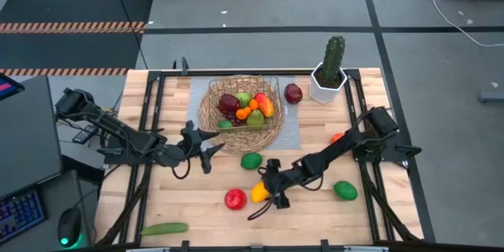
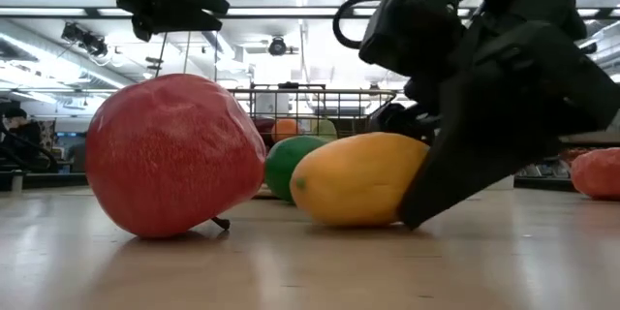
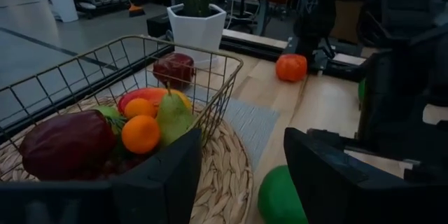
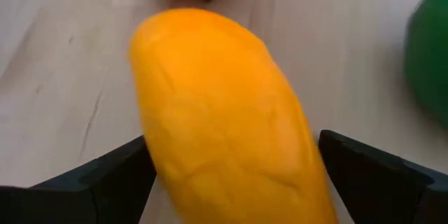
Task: Build produce basket
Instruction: Put the yellow mango into the gold wire basket
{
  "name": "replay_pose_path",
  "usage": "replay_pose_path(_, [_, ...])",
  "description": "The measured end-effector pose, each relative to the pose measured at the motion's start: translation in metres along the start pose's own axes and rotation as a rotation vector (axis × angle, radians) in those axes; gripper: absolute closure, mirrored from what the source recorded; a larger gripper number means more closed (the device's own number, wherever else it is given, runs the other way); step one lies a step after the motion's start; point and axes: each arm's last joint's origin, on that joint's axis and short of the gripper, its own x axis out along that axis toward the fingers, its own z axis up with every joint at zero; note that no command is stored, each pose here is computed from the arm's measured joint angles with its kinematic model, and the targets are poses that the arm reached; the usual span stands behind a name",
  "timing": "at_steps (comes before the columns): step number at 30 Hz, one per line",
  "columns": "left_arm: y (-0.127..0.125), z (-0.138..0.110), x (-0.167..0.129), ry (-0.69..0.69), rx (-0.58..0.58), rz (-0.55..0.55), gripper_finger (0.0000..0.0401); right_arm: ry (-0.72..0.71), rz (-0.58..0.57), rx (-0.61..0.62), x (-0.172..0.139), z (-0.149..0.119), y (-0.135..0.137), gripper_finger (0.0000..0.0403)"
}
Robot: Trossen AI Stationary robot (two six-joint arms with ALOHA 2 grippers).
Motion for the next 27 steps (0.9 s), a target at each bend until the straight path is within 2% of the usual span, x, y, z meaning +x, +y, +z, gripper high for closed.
replay_pose_path(7, [0.0, 0.001, 0.0, -0.006, 0.005, -0.004, 0.0192, -0.088, -0.014, 0.028, -0.011, 0.013, 0.0, 0.0052])
replay_pose_path(15, [-0.002, 0.001, -0.002, -0.01, 0.009, -0.015, 0.0197, -0.218, -0.016, 0.042, -0.053, 0.04, 0.0, 0.0107])
replay_pose_path(19, [-0.002, 0.001, -0.002, -0.012, 0.006, -0.016, 0.0199, -0.235, 0.002, 0.028, -0.066, 0.045, 0.0, 0.0133])
replay_pose_path(23, [-0.002, 0.001, -0.002, -0.012, 0.002, -0.017, 0.0198, -0.197, 0.041, 0.037, -0.062, 0.04, 0.005, 0.0134])
replay_pose_path(27, [-0.002, 0.002, -0.002, -0.014, 0.002, -0.017, 0.02, -0.139, 0.047, 0.034, -0.043, 0.027, 0.013, 0.0113])
